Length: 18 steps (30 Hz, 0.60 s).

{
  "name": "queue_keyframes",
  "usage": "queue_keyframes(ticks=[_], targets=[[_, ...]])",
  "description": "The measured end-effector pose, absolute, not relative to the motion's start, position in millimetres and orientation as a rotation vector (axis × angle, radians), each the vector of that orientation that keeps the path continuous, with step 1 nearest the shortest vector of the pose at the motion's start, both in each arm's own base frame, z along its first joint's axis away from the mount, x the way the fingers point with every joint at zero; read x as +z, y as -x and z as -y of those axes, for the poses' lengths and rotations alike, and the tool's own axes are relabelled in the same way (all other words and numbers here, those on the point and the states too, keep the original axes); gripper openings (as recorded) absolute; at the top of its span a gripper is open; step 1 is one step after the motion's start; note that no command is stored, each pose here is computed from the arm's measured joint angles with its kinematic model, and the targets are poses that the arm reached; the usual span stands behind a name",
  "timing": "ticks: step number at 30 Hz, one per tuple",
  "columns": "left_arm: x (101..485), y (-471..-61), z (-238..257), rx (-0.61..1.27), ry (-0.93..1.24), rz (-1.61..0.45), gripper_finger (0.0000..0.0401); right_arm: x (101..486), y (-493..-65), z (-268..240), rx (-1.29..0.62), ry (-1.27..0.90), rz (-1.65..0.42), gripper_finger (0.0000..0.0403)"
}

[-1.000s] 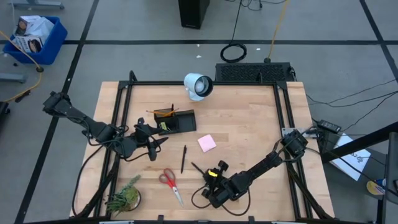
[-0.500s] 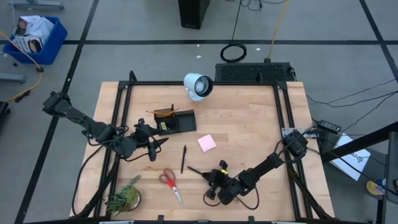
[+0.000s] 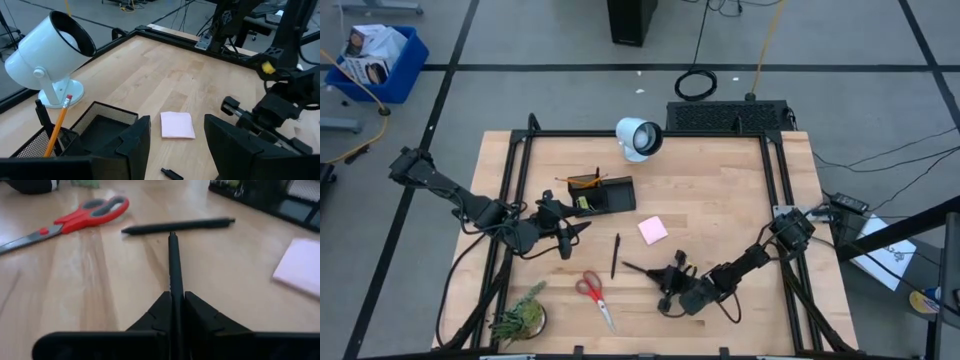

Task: Pick and place office supplies into organizer
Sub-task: Put the black pen into the black desk organizer

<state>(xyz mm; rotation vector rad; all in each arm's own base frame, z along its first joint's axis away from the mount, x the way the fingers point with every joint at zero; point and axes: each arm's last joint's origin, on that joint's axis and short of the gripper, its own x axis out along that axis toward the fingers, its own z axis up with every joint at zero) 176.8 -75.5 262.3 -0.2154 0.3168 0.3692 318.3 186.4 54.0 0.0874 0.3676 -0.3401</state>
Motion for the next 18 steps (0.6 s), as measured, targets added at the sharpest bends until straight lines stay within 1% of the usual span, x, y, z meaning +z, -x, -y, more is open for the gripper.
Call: queue_keyframes(ticks=[3, 9, 14, 18], targets=[[263, -177, 76, 0.368, 0.218, -0.314, 0.0188, 59, -323, -184, -0.341, -0.094, -0.33, 0.0032], [263, -177, 76, 0.369, 0.225, -0.31, 0.0189, 67, -329, -180, -0.343, -0.089, -0.268, 0.0024], [267, -180, 74, 0.381, 0.321, -0.257, 0.0189, 80, -335, -179, -0.333, -0.067, -0.169, 0.0033], [274, -183, 76, 0.334, 0.386, -0.201, 0.0189, 90, -338, -178, -0.328, -0.061, -0.092, 0.0027]])
